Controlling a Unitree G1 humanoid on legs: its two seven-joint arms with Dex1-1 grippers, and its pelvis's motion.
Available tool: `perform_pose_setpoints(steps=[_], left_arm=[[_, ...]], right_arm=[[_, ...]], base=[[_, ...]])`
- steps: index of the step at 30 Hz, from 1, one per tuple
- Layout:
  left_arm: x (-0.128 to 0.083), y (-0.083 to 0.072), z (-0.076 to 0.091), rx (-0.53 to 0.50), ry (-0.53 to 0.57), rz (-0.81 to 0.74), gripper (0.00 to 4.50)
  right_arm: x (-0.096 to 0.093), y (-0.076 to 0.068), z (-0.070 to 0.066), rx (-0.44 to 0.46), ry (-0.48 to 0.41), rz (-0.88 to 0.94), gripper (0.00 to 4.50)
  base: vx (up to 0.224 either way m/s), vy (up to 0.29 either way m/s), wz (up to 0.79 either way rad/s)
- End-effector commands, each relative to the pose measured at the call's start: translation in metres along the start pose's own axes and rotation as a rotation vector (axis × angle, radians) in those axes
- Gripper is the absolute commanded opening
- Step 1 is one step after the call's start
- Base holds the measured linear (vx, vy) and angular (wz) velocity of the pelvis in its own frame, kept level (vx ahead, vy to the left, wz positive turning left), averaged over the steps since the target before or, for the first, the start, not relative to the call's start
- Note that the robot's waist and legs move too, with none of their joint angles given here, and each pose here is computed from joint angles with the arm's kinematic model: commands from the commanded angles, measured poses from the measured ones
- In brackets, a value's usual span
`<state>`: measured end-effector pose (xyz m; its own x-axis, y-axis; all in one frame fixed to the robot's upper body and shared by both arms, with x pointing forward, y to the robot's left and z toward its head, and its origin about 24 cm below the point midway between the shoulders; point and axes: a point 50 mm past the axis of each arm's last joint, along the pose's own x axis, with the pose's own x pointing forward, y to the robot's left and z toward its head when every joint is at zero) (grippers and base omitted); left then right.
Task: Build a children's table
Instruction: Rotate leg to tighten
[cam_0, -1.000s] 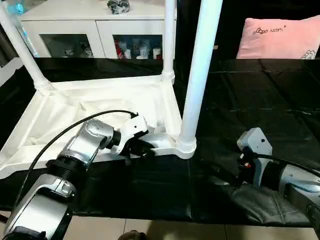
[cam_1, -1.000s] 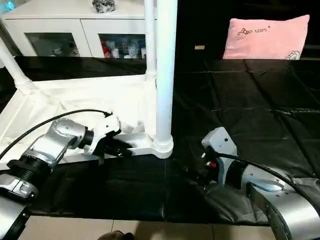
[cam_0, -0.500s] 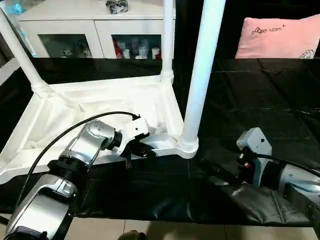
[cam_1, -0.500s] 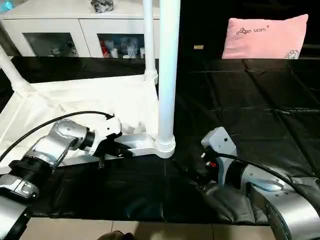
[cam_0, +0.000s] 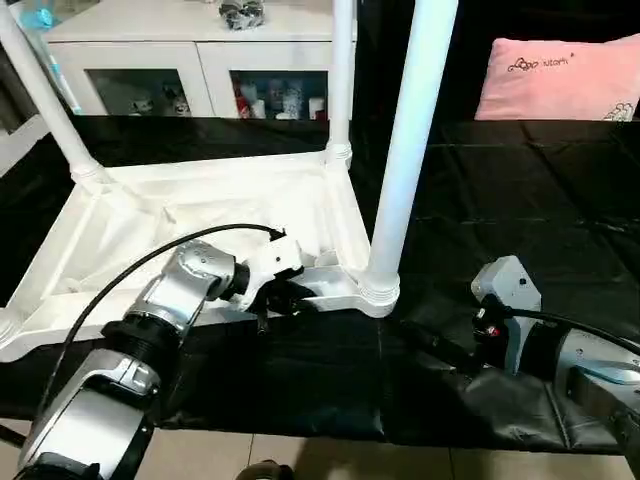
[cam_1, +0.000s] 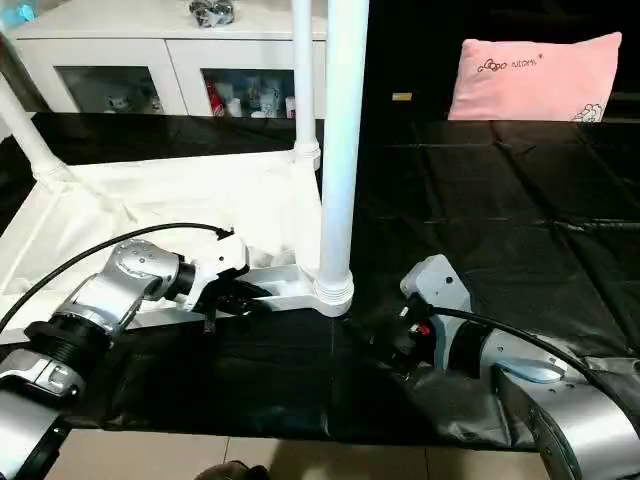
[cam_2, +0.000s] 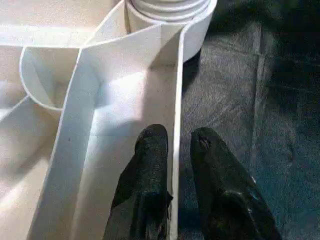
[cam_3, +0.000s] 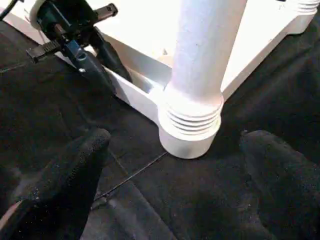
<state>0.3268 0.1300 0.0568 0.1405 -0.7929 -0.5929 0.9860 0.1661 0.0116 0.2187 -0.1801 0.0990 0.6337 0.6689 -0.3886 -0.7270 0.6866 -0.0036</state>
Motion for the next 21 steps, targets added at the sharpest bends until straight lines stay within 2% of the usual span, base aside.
perform_pose_setpoints(steps=[1,12,19,21], left_arm=[[-0.0040,0.0062,0.0091,0.025,-0.018,0.027,0.92],[-0.0002,0.0088,0.0124,0.035,-0.012,0.039,0.92],[0.0014,0.0108,0.0089,0.060,0.045,0.045,0.92],[0.0013,0.0112,0.0085,0.057,0.044,0.051,0.77]], right_arm=[[0.0015,0.0004,0.0020,-0.007,0.001,0.010,4.50],[0.0016,0.0003,0.0024,-0.009,0.000,0.011,4.50],[0.0014,0.0000,0.0026,-0.012,0.002,0.010,4.50],[0.0013,0.0001,0.0025,-0.012,0.002,0.010,4.50]], base=[[0.000,0.000,0.00],[0.000,0.000,0.00],[0.000,0.000,0.00],[0.000,0.000,0.00]])
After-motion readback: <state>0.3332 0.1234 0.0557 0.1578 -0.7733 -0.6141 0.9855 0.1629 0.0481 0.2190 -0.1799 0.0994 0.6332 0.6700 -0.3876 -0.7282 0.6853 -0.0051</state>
